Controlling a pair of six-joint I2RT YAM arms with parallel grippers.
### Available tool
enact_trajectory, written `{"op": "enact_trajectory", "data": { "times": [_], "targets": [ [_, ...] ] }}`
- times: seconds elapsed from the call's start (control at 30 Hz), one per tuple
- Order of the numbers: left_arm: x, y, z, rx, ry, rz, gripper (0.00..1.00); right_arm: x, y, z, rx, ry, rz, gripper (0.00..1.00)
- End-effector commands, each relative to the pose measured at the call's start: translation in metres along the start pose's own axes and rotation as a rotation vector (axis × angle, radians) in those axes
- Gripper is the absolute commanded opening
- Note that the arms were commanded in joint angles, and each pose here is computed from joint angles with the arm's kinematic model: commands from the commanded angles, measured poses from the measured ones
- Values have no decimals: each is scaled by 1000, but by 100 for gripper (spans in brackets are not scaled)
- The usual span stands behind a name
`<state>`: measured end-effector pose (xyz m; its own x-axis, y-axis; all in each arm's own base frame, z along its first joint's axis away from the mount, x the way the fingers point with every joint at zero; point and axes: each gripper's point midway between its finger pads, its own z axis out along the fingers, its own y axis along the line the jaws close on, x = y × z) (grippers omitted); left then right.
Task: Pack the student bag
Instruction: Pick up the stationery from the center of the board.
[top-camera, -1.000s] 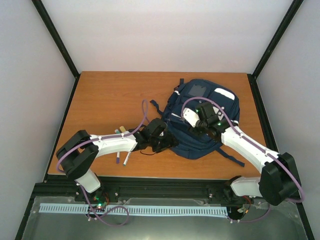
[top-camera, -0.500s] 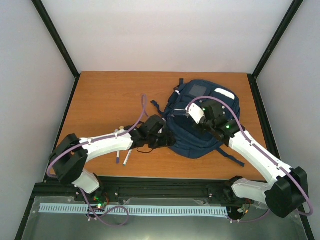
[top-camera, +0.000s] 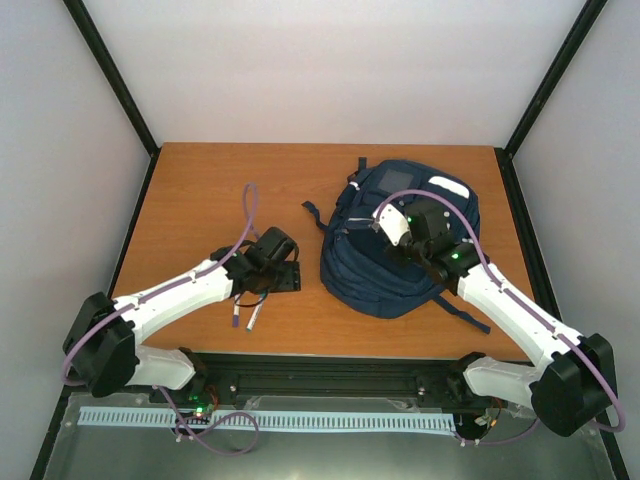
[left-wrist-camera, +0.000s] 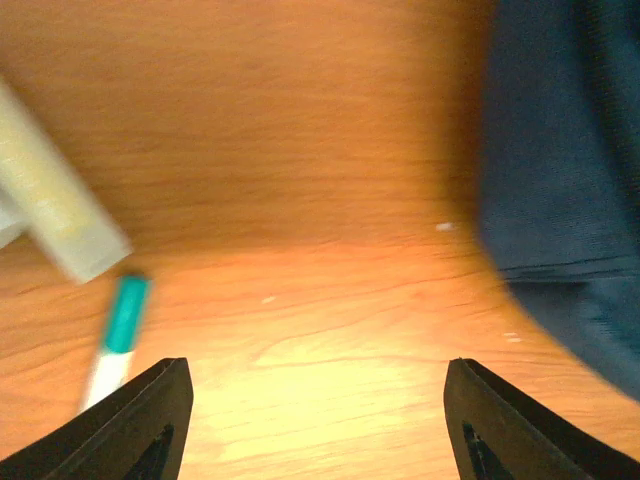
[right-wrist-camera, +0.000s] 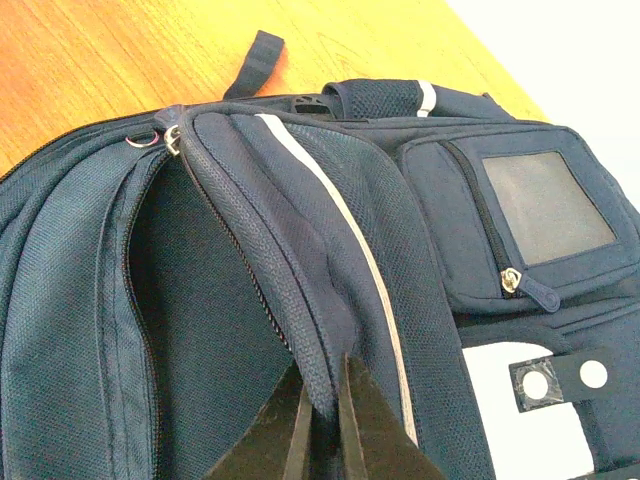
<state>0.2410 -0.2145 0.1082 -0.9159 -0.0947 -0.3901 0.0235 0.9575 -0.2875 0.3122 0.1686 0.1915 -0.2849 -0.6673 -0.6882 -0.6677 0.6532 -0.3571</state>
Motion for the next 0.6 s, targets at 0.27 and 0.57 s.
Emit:
{"op": "enact_trajectory", "data": {
  "times": [0.27,0.57],
  "targets": [
    [41,81,0,-269,174,-25,70,-38,-29,-9,122,-152,24,3],
    [41,103,3,-357,170,-40,65,-32,-20,-11,95,-168,16,4]
  ]
}}
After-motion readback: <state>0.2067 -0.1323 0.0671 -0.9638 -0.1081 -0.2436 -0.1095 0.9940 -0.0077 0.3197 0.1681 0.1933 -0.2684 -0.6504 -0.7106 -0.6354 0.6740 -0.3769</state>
